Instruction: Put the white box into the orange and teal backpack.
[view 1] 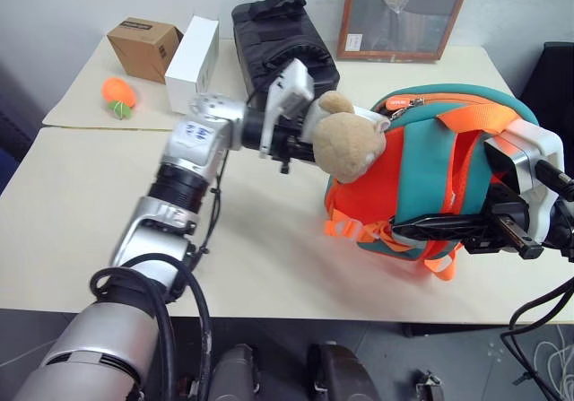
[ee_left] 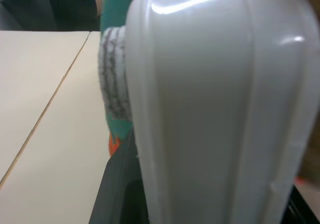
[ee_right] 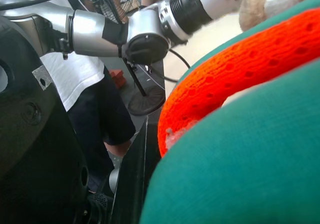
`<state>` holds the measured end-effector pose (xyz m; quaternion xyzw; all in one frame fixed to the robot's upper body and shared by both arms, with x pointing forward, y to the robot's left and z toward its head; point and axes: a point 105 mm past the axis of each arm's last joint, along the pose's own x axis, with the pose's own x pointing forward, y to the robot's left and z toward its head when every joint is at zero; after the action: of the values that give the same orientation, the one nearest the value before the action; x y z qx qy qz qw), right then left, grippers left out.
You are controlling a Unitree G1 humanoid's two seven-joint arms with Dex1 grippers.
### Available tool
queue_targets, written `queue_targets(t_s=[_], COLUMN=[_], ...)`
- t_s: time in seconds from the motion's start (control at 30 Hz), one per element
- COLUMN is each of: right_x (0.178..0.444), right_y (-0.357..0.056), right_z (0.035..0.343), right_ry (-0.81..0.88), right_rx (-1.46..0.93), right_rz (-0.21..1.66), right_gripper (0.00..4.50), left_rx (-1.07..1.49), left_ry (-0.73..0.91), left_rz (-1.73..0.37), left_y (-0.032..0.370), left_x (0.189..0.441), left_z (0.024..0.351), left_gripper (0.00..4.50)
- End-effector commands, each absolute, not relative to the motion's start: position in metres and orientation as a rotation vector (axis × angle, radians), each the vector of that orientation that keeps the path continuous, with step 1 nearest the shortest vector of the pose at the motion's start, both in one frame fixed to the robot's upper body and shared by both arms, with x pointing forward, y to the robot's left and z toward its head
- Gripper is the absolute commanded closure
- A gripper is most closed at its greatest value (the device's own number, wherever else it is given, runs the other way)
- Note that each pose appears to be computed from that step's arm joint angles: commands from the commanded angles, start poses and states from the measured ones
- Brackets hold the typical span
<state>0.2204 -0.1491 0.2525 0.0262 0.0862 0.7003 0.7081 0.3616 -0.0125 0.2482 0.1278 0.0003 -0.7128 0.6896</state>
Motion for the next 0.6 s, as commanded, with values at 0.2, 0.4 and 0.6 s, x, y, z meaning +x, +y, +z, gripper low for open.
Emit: queue_targets(t_s=[0.2,0.4,0.6], right_x=[0.219,0.225,0.231], right_y=[-0.140,-0.142,-0.142], right_z=[0.254,0.247,0.241], right_ry=[0.141,0.146,0.143], right_rx=[0.054,0.071,0.076], right_rz=[1.561,1.522,1.486], right_gripper=[4.50,4.50,4.50], left_rx=[0.239,0.214,0.197], left_ry=[-0.049,-0.082,-0.080], left_rz=[-1.589,-1.583,-1.562], left_y=[-0.033,0.029,0.083], left_x=[0.361,0.338,0.303], left_z=[0.257,0.276,0.292], left_gripper=[1.45,0.02,0.02])
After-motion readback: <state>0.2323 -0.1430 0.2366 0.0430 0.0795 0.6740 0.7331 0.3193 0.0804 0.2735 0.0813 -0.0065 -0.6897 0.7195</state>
